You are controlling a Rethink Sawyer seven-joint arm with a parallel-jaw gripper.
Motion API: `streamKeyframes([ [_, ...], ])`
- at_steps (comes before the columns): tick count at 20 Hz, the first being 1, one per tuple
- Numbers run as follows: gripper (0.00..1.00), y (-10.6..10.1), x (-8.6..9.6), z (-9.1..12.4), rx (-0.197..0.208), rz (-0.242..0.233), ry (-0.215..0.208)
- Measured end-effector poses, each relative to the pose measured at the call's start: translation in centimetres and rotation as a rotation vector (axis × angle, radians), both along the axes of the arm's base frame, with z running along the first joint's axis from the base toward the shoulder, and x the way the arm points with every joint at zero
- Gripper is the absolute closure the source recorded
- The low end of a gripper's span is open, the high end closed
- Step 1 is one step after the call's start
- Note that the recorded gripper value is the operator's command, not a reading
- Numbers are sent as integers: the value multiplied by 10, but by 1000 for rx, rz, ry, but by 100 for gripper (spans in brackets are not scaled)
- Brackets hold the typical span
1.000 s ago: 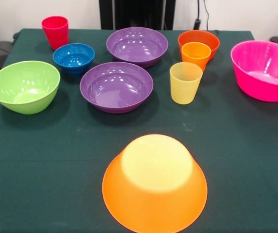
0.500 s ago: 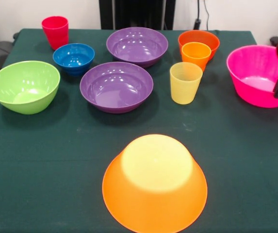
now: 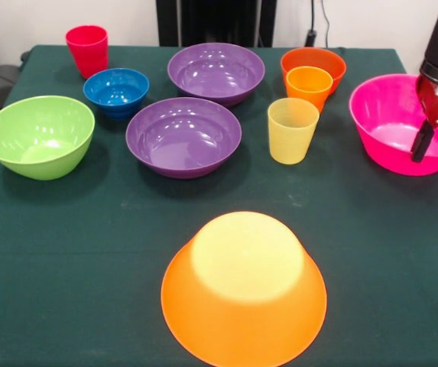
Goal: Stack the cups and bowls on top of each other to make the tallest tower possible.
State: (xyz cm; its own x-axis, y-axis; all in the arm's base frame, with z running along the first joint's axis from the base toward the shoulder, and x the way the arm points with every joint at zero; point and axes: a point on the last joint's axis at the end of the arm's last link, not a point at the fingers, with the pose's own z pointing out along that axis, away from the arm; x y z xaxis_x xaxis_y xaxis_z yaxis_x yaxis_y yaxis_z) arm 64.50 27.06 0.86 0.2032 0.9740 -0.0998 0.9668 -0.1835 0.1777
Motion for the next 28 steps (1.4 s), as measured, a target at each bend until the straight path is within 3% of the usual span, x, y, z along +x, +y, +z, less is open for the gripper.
streamKeyframes([
  [9, 100, -23, 15, 1, -19, 103, 13],
  [13, 100, -33, 19, 1, -22, 111, 17],
  [17, 100, -33, 20, 1, -19, 118, 11],
  [28, 100, -26, 20, -1, -24, 203, -39],
])
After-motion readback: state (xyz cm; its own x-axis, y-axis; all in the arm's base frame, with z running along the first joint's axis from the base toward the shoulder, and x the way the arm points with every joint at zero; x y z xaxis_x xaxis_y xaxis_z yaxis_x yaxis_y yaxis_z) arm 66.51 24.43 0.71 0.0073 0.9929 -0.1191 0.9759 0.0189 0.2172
